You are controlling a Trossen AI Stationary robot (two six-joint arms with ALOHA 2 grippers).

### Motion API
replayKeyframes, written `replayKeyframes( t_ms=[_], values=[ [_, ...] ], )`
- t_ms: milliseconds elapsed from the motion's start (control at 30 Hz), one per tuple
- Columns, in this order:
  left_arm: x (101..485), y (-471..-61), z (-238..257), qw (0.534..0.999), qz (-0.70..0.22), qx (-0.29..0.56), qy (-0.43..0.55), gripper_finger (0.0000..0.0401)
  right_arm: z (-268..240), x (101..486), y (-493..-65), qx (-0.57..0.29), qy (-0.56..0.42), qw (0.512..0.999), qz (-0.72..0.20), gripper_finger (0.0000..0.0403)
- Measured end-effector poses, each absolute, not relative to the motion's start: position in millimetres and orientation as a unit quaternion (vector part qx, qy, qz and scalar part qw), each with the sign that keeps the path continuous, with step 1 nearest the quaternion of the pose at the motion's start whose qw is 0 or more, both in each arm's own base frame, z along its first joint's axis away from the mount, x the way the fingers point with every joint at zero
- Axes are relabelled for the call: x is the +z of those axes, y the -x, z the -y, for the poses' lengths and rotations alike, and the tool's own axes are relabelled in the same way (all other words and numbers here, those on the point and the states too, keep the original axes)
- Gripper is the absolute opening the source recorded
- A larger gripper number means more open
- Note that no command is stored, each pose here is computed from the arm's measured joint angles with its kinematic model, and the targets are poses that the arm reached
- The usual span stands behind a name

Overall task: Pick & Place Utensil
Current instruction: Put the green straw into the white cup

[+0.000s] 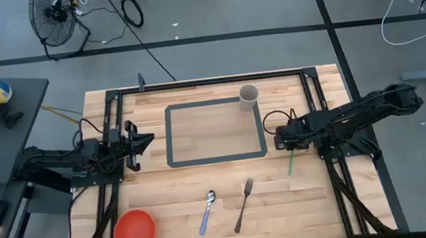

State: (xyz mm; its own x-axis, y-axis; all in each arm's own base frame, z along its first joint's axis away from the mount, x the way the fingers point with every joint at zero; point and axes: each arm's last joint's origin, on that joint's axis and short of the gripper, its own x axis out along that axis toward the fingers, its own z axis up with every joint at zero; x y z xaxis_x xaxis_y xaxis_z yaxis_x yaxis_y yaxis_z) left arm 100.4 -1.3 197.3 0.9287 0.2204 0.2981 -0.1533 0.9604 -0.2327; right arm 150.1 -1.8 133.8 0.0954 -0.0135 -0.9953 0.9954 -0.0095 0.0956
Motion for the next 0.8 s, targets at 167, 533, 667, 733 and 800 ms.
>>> replayKeyframes(
  t_ms=[167,533,667,733,800],
  values=[
    [197,-100,1,0.977,0.163,0.096,0.103,0.0032,1,142,-160,-0.452,-0.526,0.547,-0.47,0.0102],
    [198,-100,1,0.976,0.164,0.096,0.104,0.0032,1,148,-163,-0.438,-0.506,0.567,-0.479,0.0086],
    [198,-100,1,0.976,0.164,0.096,0.104,0.0032,3,149,-157,-0.467,-0.498,0.553,-0.477,0.0086],
    [198,-100,1,0.976,0.164,0.096,0.104,0.0032,6,148,-153,-0.498,-0.486,0.543,-0.47,0.0086],
    [198,-100,1,0.976,0.165,0.095,0.104,0.0032,10,148,-150,-0.524,-0.476,0.538,-0.457,0.0086]
  ],
)
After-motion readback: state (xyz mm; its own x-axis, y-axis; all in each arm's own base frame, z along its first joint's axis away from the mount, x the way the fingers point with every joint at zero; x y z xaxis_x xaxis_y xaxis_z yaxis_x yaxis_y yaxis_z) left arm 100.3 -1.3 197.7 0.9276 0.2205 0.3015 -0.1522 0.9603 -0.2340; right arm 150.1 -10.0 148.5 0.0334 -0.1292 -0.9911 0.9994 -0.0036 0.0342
